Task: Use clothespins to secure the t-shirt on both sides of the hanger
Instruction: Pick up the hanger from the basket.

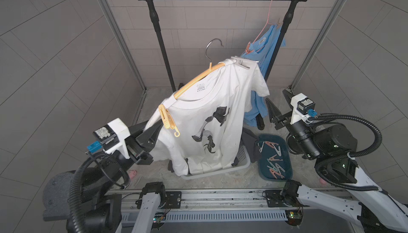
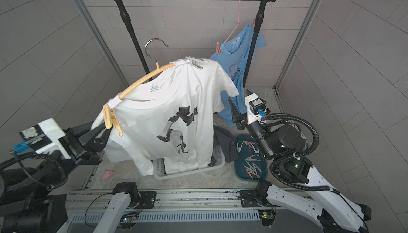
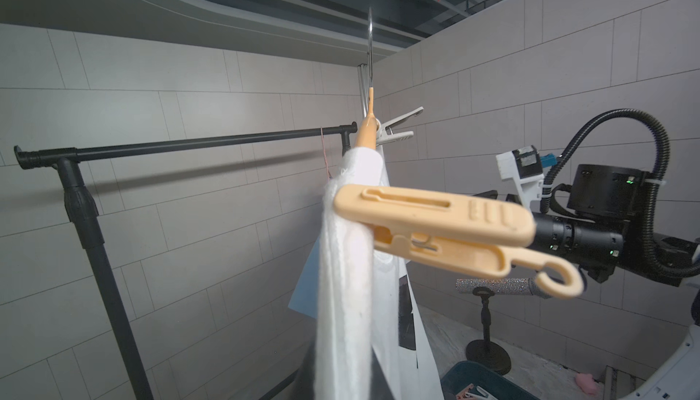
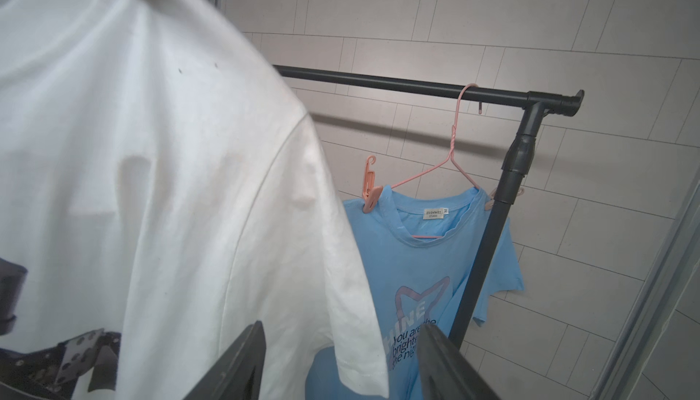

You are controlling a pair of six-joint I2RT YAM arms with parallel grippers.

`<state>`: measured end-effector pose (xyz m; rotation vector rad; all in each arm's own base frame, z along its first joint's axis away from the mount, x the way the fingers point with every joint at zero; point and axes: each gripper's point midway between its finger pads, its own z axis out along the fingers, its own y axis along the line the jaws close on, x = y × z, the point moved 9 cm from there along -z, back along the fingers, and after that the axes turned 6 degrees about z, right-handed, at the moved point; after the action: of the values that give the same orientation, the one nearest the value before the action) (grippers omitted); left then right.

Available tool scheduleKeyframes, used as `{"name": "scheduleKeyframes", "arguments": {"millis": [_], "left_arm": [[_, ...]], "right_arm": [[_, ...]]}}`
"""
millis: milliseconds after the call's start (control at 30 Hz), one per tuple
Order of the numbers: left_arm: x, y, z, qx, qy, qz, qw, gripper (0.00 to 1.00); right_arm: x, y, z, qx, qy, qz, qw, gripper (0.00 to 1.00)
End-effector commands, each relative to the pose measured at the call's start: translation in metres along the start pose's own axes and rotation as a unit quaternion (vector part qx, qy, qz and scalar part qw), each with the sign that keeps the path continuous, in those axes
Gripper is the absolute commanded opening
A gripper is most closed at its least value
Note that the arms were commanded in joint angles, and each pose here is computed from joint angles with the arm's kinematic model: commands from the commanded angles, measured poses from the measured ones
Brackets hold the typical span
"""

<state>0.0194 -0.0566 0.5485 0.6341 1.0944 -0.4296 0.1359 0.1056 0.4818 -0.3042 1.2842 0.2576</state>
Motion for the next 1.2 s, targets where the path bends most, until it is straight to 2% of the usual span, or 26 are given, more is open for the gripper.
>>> {"name": "scheduleKeyframes", "arguments": {"millis": [0, 200, 267, 433, 533, 667, 800, 867, 900, 1000, 1167], "left_arm": [[-0.041, 0.002, -0.002, -0.021, -0.064, 0.041, 0.997, 0.0], [-0.064, 0.018, 0.006, -0.052, -0.069, 0.046, 0.995, 0.0], [-0.069, 0.025, 0.011, -0.067, -0.072, 0.041, 0.994, 0.0], [-0.063, 0.054, 0.032, -0.124, -0.057, 0.012, 0.991, 0.0], [-0.06, 0.058, 0.038, -0.121, -0.055, -0.01, 0.991, 0.0], [-0.06, 0.056, 0.035, -0.124, -0.057, -0.013, 0.99, 0.0], [-0.065, 0.049, 0.025, -0.127, -0.064, -0.01, 0.99, 0.0], [-0.065, 0.046, 0.022, -0.128, -0.063, -0.013, 0.99, 0.0], [-0.064, 0.045, 0.02, -0.129, -0.062, -0.016, 0.99, 0.0], [-0.054, 0.044, 0.017, -0.138, -0.048, -0.026, 0.989, 0.0], [-0.039, 0.036, 0.008, -0.139, -0.031, -0.027, 0.989, 0.0]], "right_arm": [[0.005, 0.001, -0.006, -0.02, 0.004, 0.034, 0.999, 0.68], [0.029, 0.022, -0.004, -0.11, 0.046, 0.081, 0.99, 0.75], [0.038, 0.035, -0.003, -0.163, 0.069, 0.095, 0.98, 0.76], [0.063, 0.071, 0.005, -0.286, 0.131, 0.149, 0.937, 0.81], [0.087, 0.092, 0.012, -0.324, 0.172, 0.152, 0.918, 0.83], [0.118, 0.121, 0.021, -0.337, 0.224, 0.123, 0.906, 0.82], [0.141, 0.148, 0.028, -0.329, 0.254, 0.085, 0.905, 0.7], [0.144, 0.156, 0.034, -0.322, 0.247, 0.083, 0.91, 0.56], [0.143, 0.159, 0.038, -0.319, 0.238, 0.084, 0.914, 0.44], [0.129, 0.163, 0.048, -0.308, 0.208, 0.098, 0.923, 0.0], [0.087, 0.162, 0.059, -0.314, 0.137, 0.135, 0.93, 0.0]]}}
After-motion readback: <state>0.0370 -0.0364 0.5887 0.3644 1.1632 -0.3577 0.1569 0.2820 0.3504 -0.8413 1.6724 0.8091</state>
